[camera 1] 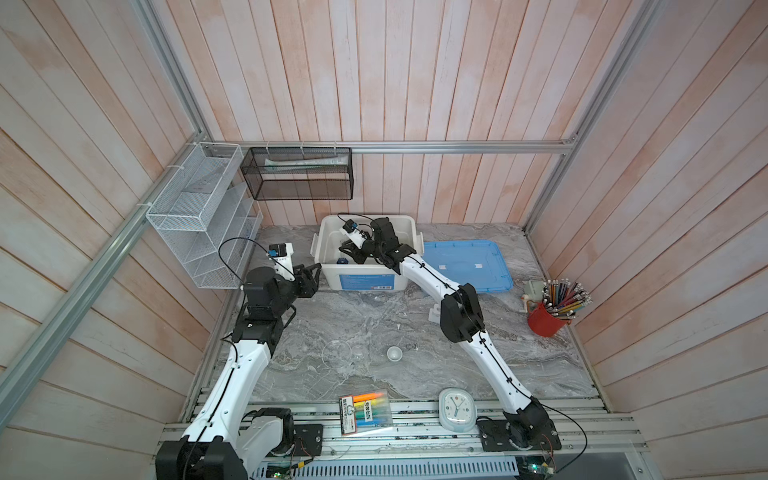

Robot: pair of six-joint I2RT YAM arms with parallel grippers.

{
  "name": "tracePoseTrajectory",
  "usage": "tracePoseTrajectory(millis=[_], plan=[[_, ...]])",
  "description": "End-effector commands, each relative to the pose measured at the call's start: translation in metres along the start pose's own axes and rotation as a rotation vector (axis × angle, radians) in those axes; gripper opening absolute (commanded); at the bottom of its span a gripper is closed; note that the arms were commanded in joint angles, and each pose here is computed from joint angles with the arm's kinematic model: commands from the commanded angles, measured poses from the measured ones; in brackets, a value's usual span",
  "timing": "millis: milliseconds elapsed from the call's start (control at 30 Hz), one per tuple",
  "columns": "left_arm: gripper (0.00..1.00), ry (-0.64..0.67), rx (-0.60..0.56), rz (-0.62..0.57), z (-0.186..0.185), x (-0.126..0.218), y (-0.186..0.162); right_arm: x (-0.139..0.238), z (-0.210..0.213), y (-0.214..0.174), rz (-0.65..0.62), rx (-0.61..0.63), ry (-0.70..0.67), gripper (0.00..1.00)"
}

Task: Organize the chemistry lab equipment
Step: 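Set the cylinder upright on the bin floor and open the right gripper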

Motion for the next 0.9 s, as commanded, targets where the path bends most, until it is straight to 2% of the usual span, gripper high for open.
tracePoseTrajectory(millis=[0, 400, 867], plan=[[0.59, -0.022, -0.015, -0.029, -0.004, 0.0, 0.012, -0.011, -0.001, -0.022, 0.016, 0.005, 0.006, 0.17], [0.59, -0.023, -0.008, -0.015, -0.002, -0.004, 0.007, -0.022, -0.005, -0.042, 0.03, 0.005, -0.008, 0.18], [0.59, -0.019, -0.005, -0.009, -0.001, -0.003, 0.002, -0.023, -0.003, -0.04, 0.024, 0.015, -0.013, 0.24]])
Point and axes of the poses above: each gripper's point midway between its finger pads, its own x axis back along the fingers, its own z axis along the line the jaws close on, y = z × x, the point moved 4 cm from there along x, back along the fingers, and after that the axes turned 11 degrees about -x, right-handed, at the moved point
